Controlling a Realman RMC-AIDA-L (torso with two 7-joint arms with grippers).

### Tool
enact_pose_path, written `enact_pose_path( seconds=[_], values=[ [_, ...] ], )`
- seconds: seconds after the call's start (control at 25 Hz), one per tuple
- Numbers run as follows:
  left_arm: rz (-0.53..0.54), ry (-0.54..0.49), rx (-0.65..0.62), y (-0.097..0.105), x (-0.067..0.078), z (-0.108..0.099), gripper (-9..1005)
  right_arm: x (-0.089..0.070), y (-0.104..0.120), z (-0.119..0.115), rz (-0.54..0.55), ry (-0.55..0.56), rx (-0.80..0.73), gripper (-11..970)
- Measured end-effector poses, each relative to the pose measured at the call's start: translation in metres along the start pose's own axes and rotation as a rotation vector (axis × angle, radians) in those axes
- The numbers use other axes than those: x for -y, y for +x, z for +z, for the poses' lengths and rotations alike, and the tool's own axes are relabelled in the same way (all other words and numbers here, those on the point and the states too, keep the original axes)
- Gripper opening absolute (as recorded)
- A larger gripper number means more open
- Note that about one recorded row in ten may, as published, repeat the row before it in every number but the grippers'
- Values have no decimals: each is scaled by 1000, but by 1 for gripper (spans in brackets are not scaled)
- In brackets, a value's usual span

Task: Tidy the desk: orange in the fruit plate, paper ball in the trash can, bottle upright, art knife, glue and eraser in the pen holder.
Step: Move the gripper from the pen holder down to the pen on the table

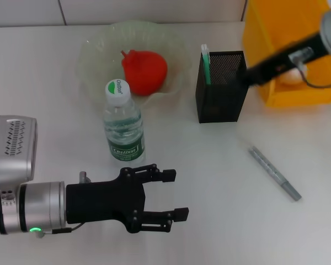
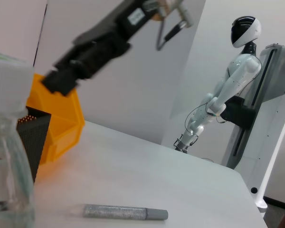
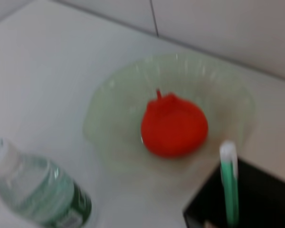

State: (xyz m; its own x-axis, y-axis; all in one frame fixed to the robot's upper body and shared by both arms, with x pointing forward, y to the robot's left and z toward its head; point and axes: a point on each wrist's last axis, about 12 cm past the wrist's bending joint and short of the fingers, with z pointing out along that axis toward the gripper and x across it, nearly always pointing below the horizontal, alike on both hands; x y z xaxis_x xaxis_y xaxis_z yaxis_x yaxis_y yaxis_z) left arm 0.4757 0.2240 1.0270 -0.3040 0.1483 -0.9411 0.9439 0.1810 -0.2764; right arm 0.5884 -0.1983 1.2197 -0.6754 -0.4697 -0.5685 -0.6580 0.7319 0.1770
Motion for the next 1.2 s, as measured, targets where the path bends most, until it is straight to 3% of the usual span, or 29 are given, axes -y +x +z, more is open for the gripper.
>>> enact_pose_path(
  seconds=[0.16,0.4,0.76,1.2],
  values=[
    [2,-4,0,0,-1,0,846,-6,17,-5,39,68,-170,417],
    [22,3,-3,-3,-3,3,846,-6,43,21,86,110,-318,415],
    [21,6,-3,-3,-3,4,846,9,60,52,148,107,-357,410],
    [17,5,-3,-2,-1,4,846,10,60,70,125,113,-369,391]
  ],
)
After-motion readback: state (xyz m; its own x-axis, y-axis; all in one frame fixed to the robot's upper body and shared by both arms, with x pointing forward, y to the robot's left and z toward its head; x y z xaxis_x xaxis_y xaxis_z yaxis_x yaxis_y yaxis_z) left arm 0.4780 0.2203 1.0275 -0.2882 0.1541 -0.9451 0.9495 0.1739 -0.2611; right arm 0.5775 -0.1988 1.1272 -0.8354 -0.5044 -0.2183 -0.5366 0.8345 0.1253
